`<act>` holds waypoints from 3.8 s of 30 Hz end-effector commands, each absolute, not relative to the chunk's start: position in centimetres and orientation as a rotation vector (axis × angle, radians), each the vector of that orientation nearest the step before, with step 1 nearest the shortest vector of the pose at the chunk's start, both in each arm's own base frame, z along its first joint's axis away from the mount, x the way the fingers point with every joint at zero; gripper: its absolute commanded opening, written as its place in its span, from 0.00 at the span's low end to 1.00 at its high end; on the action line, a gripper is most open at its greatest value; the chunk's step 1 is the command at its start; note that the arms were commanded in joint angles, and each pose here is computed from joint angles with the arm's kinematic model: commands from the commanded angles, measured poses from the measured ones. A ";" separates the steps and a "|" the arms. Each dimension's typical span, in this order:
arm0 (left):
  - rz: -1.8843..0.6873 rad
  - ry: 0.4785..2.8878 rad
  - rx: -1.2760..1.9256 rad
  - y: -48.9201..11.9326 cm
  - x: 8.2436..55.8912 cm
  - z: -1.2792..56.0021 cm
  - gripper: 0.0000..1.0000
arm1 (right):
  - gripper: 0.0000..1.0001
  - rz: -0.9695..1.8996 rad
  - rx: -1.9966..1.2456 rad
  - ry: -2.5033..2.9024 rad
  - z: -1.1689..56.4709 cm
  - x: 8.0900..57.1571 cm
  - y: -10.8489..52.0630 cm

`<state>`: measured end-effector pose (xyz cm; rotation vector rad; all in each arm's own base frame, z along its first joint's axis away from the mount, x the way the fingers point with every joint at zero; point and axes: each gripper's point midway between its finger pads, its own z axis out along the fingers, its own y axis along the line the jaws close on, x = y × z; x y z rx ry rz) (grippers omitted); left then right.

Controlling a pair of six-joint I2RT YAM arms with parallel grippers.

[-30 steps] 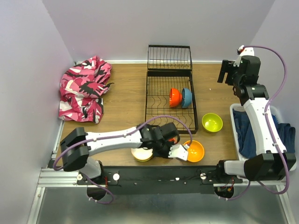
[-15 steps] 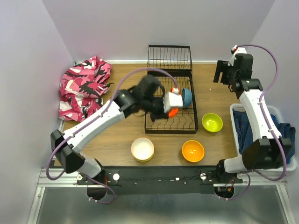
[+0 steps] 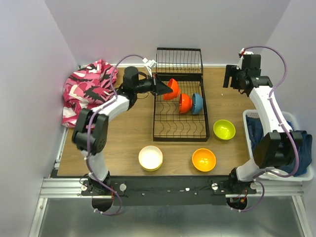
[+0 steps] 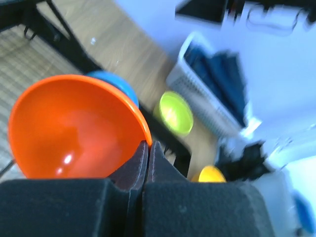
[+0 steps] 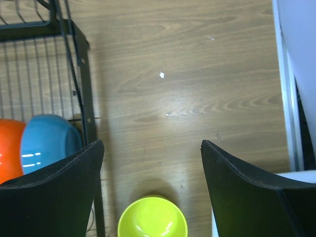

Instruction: Load the bowls into the dish rack

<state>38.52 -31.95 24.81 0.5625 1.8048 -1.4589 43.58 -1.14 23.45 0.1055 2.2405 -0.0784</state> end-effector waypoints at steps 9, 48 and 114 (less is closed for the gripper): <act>-1.923 1.489 0.289 -32.9 40.4 27.1 0.00 | 0.88 -0.244 0.075 2.296 22.8 45.7 -3.4; -2.113 1.583 -0.047 -34.9 42.3 17.5 0.00 | 0.88 -0.230 0.052 2.461 16.4 43.7 -3.1; -0.568 1.230 2.134 -37.4 14.9 17.0 0.57 | 0.96 -0.066 0.039 1.978 33.7 38.3 -1.1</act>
